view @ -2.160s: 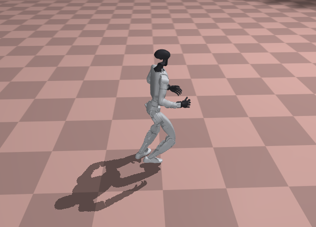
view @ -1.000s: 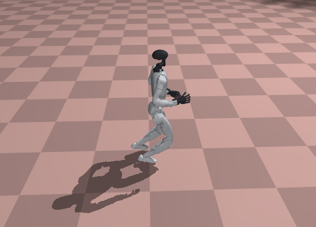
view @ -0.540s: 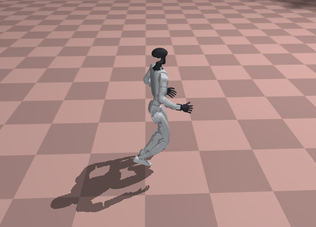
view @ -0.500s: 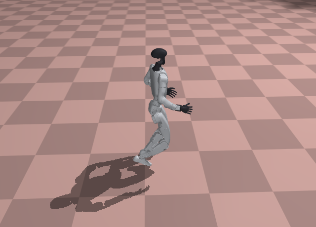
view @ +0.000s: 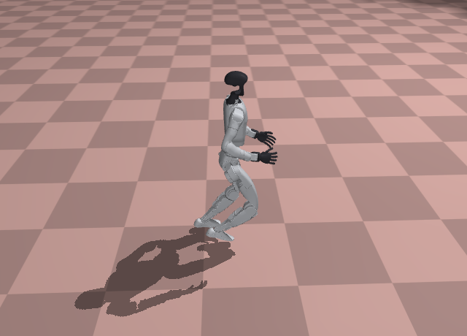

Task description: Sport exercise

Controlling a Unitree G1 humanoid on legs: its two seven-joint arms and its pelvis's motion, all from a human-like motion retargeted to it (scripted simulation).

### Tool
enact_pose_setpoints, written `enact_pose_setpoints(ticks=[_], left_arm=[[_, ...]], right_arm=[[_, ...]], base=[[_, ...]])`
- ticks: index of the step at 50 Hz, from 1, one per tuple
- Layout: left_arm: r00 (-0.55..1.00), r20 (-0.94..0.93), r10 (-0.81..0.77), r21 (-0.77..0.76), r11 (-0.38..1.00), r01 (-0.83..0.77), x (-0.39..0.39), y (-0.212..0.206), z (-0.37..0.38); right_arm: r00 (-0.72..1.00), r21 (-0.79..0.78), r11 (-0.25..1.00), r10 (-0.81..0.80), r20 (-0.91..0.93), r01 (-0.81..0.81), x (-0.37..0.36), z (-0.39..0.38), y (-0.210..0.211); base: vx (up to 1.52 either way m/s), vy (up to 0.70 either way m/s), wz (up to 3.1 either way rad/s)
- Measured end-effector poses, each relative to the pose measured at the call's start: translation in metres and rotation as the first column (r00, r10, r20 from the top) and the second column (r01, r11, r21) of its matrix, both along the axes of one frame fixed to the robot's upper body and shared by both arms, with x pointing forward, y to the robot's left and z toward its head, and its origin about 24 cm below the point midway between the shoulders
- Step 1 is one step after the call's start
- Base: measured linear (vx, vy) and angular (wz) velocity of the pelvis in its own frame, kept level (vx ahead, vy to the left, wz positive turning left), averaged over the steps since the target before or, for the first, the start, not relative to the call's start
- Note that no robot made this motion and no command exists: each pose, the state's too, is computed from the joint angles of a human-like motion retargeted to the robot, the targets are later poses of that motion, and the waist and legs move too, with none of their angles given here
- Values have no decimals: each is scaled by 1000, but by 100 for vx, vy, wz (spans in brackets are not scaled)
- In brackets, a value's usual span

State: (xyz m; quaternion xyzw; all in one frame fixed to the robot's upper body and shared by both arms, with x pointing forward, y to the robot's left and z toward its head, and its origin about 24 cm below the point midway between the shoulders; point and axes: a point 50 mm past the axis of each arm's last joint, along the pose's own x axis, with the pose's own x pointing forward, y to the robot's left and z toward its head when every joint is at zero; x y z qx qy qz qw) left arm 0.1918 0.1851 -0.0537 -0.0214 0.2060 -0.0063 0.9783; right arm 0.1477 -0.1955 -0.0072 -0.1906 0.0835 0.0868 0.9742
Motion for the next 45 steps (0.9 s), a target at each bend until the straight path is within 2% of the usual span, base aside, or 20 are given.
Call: enact_pose_setpoints(ticks=[9, 16, 26, 31, 37, 45], left_arm=[[999, -14, -42, -68, 997, 41, -5, 0, 2], [985, -157, 75, -64, 994, -86, -26, 22, -22], [852, -428, 302, 21, 946, -325, -121, 59, -57], [793, -508, 337, 74, 934, -350, -140, 58, -70], [857, -417, 303, 99, 952, -289, -84, 51, -67], [973, -132, 190, -66, 978, -200, -11, 19, -19]], right_arm=[[1000, -48, 999, 3, 21, -2, 7, 3, -3], [991, -177, 982, 81, 104, -61, 50, 8, 6], [956, -77, 994, 95, 279, -77, 67, 45, 22], [934, -58, 996, 85, 347, -69, 65, 58, 27], [974, -46, 999, -12, 225, 23, 49, 27, 17], [994, -112, 991, -83, -73, 75, -4, -26, -12]], base=[[2, -12, 3], [-4, -8, 5], [20, 13, -2], [7, 1, 73], [18, -3, 66], [28, -9, -70]])
